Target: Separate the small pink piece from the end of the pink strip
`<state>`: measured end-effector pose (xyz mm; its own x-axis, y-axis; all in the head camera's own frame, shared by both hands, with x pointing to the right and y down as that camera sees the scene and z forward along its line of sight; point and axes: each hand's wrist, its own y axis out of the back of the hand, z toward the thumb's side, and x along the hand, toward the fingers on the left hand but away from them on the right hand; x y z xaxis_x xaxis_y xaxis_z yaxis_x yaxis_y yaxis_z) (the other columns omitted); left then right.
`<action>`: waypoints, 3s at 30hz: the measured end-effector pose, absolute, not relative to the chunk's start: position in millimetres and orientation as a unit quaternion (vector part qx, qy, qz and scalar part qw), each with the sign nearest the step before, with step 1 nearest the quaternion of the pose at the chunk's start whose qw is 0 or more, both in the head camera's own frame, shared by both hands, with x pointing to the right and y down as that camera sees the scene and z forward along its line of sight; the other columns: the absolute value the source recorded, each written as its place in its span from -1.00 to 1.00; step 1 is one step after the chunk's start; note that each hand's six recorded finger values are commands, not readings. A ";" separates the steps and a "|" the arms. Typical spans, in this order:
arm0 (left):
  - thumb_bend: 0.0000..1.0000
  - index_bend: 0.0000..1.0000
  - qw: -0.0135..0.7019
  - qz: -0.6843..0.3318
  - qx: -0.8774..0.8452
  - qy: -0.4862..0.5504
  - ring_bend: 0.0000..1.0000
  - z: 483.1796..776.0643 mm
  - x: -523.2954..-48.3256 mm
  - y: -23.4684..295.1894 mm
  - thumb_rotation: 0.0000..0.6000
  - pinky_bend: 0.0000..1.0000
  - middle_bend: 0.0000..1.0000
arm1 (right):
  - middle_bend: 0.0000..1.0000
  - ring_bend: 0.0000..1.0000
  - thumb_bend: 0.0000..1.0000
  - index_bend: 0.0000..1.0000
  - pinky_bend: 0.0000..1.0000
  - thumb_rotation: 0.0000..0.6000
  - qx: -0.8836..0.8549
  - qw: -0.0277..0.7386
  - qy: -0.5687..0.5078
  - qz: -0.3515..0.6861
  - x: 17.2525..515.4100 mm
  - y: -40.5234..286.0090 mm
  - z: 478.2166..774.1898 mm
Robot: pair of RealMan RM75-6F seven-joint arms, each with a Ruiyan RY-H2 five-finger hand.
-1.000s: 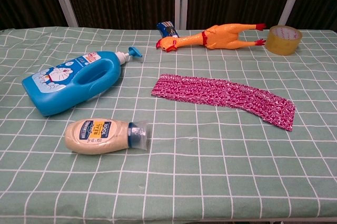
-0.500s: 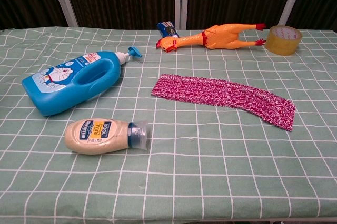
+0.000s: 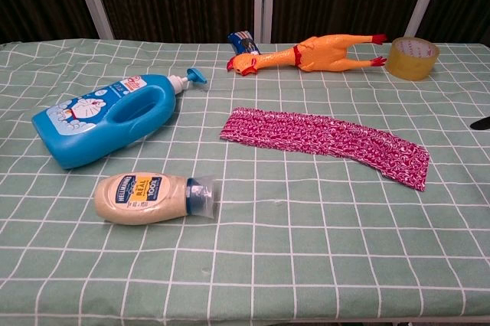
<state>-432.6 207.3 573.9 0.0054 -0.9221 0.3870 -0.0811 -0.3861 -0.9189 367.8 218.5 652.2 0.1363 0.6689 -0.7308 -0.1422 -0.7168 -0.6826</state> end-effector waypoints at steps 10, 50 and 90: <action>-0.89 -0.91 0.361 -0.570 -0.612 0.413 -1.00 572.5 -433.9 209.9 1.00 -0.76 -1.00 | 0.92 0.70 1.00 -1.00 0.50 1.00 -0.717 0.255 -0.155 0.629 338.8 212.8 680.4; -0.89 -0.91 0.359 -0.569 -0.625 0.397 -1.00 572.7 -432.2 210.1 0.63 -0.76 -1.00 | 0.96 0.71 1.00 -0.72 0.51 1.00 -0.696 0.209 -0.109 0.678 345.0 203.3 710.7; -0.89 -0.91 0.364 -0.570 -0.628 0.385 -1.00 576.9 -420.3 205.1 0.63 -0.76 -1.00 | 0.96 0.71 1.00 -0.63 0.51 1.00 -0.641 0.187 -0.165 0.726 425.7 207.6 680.5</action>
